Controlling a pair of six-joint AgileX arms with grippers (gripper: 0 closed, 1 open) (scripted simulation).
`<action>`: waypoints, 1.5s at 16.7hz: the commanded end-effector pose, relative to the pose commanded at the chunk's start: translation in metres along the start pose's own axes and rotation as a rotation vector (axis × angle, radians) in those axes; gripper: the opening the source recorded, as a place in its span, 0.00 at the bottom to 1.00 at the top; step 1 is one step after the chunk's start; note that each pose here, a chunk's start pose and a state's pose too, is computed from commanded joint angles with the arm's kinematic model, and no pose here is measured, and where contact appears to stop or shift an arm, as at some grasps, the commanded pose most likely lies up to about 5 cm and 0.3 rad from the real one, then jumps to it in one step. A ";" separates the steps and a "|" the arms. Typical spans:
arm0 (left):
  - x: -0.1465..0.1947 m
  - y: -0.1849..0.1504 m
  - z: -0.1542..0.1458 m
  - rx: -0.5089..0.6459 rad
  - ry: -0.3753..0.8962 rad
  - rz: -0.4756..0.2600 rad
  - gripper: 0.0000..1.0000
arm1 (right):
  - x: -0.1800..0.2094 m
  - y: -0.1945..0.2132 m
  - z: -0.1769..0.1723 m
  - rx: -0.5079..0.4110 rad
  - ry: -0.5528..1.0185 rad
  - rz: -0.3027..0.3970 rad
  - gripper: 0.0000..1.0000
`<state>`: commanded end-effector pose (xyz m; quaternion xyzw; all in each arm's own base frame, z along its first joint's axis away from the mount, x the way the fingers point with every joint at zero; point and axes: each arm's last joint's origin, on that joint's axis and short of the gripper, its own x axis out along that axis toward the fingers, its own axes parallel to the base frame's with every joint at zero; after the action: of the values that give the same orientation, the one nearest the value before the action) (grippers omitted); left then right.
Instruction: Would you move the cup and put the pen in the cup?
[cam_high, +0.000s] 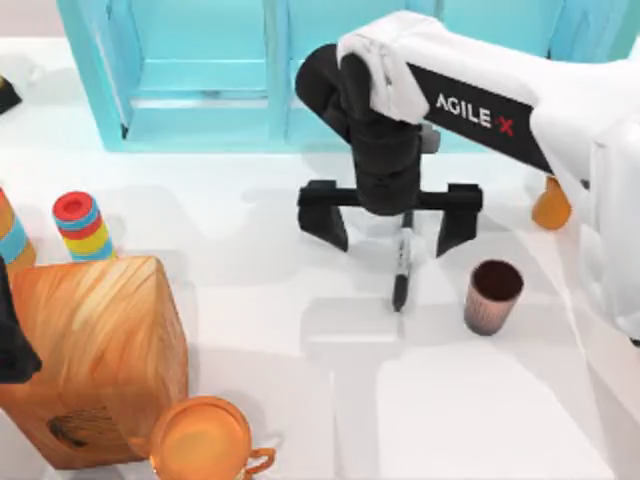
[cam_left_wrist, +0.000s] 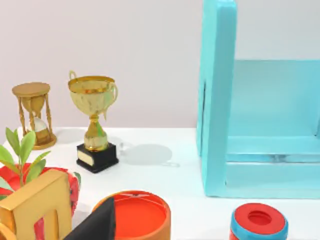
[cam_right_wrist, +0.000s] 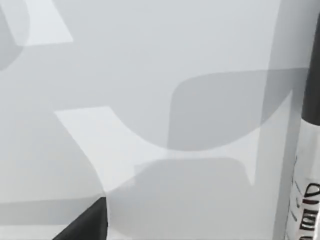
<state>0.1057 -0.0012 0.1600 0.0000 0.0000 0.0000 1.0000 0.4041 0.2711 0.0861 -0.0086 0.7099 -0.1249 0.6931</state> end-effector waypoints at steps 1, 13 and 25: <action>0.000 0.000 0.000 0.000 0.000 0.000 1.00 | 0.001 -0.001 -0.001 0.000 0.000 0.000 1.00; 0.000 0.000 0.000 0.000 0.000 0.000 1.00 | 0.002 -0.001 -0.001 0.000 0.000 0.000 0.55; 0.000 0.000 0.000 0.000 0.000 0.000 1.00 | 0.002 -0.001 -0.001 0.000 0.000 0.000 0.00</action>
<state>0.1057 -0.0012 0.1600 0.0000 0.0000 0.0000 1.0000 0.4028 0.2698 0.0841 -0.0085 0.7099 -0.1249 0.6931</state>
